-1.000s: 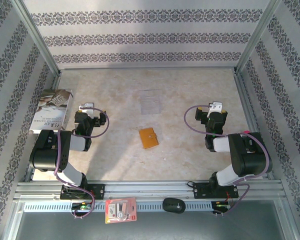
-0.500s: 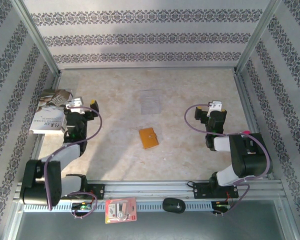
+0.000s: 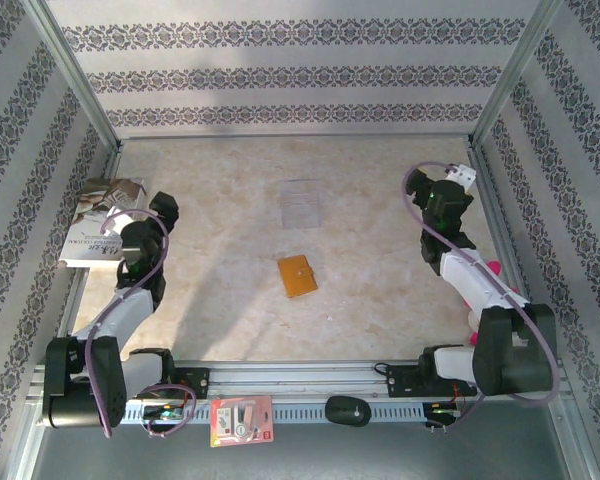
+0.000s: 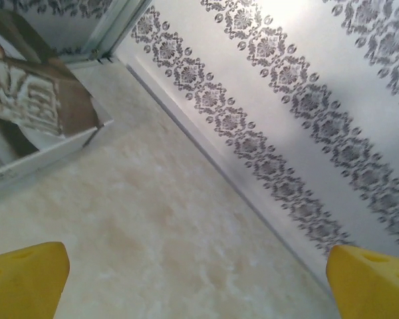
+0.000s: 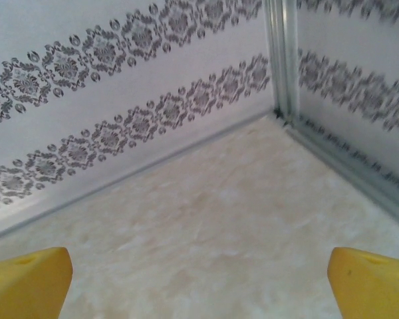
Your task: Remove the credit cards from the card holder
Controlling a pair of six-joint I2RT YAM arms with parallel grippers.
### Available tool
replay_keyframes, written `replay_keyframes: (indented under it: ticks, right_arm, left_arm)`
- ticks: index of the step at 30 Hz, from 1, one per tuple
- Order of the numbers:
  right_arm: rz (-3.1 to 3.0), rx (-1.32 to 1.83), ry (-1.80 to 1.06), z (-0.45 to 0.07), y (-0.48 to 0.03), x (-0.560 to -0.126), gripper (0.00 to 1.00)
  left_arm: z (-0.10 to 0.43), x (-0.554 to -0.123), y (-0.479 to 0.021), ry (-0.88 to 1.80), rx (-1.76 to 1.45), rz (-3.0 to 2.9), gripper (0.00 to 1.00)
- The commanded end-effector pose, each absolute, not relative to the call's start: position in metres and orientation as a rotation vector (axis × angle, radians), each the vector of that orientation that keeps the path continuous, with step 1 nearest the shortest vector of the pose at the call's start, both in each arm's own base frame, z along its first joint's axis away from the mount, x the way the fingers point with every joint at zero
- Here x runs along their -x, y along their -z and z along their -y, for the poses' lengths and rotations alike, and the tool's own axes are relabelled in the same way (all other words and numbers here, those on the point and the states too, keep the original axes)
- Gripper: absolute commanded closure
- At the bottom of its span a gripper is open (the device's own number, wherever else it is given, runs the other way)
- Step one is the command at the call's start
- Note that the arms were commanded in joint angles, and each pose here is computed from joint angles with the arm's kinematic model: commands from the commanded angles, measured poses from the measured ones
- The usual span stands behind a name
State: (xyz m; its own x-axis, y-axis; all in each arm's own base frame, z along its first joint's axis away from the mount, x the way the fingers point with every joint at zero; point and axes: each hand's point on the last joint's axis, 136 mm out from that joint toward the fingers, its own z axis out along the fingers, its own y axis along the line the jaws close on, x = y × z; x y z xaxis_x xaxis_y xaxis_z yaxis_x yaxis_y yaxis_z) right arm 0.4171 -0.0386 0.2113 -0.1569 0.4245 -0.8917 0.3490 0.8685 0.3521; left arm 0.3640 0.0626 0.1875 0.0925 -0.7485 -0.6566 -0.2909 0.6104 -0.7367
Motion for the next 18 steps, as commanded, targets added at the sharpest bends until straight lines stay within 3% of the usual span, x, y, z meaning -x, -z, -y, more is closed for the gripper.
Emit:
replay_keyframes:
  ticks: [1,7,11,16,18]
  right_arm:
    - [-1.905,-0.747,-0.392,0.015,-0.161,-0.422,0.02]
    - [-2.125,-0.421,-0.528,-0.056,-0.161,-0.438,0.03]
    - [-2.250,-0.211,-0.660,-0.114,-0.147,-0.446,0.14]
    - [-2.354,-0.053,-0.745,-0.173,-0.121,-0.459,0.25]
    - [-2.374,-0.012,-0.752,-0.188,-0.114,-0.466,0.29]
  left_arm:
    - [-0.047,-0.363,-0.207,0.728,0.923,-1.295,0.01]
    - [-0.020,-0.373,-0.208,0.802,0.828,-1.452,0.01]
    - [0.011,-0.375,-0.203,0.802,0.719,-1.658,0.09]
    - [0.047,-0.361,-0.190,0.827,0.615,-1.796,0.02]
    - [0.058,-0.354,-0.186,0.816,0.572,-1.832,0.05]
